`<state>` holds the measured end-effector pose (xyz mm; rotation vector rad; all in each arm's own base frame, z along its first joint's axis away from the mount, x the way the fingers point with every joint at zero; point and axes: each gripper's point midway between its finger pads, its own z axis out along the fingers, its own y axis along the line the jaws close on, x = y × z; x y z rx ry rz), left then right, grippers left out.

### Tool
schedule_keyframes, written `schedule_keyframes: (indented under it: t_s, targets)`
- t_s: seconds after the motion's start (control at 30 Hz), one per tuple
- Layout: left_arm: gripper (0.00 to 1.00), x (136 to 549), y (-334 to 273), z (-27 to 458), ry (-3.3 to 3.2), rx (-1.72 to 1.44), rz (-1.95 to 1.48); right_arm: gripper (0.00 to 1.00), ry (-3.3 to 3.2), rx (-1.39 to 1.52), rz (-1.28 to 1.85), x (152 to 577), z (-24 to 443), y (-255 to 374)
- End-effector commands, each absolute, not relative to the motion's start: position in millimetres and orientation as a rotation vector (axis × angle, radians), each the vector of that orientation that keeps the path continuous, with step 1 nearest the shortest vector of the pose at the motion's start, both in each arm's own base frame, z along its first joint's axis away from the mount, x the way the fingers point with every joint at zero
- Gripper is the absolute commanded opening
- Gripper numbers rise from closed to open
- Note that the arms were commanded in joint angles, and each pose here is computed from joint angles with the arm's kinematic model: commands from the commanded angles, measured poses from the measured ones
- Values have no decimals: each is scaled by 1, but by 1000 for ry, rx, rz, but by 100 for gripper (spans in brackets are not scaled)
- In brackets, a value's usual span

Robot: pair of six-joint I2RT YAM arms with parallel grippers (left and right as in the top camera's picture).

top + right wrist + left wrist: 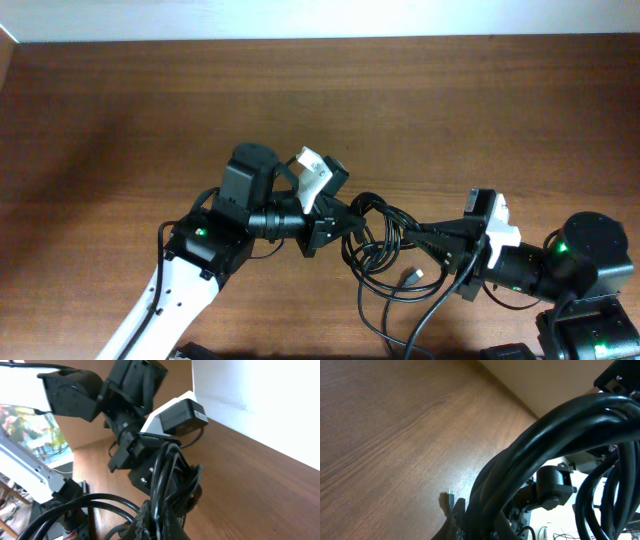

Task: Untangle cables

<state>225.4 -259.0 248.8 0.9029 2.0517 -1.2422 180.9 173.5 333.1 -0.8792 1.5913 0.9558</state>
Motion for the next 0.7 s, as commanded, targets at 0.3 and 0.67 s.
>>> schedule_keyframes:
  t_s: [0.3, 0.67]
  targets:
    - [0, 239, -253, 254, 2032, 881, -1127, 4, 1954, -487, 474, 235, 280, 107]
    - [0, 228, -255, 255, 2022, 927, -1181, 4, 2167, -311, 175, 251, 237, 60]
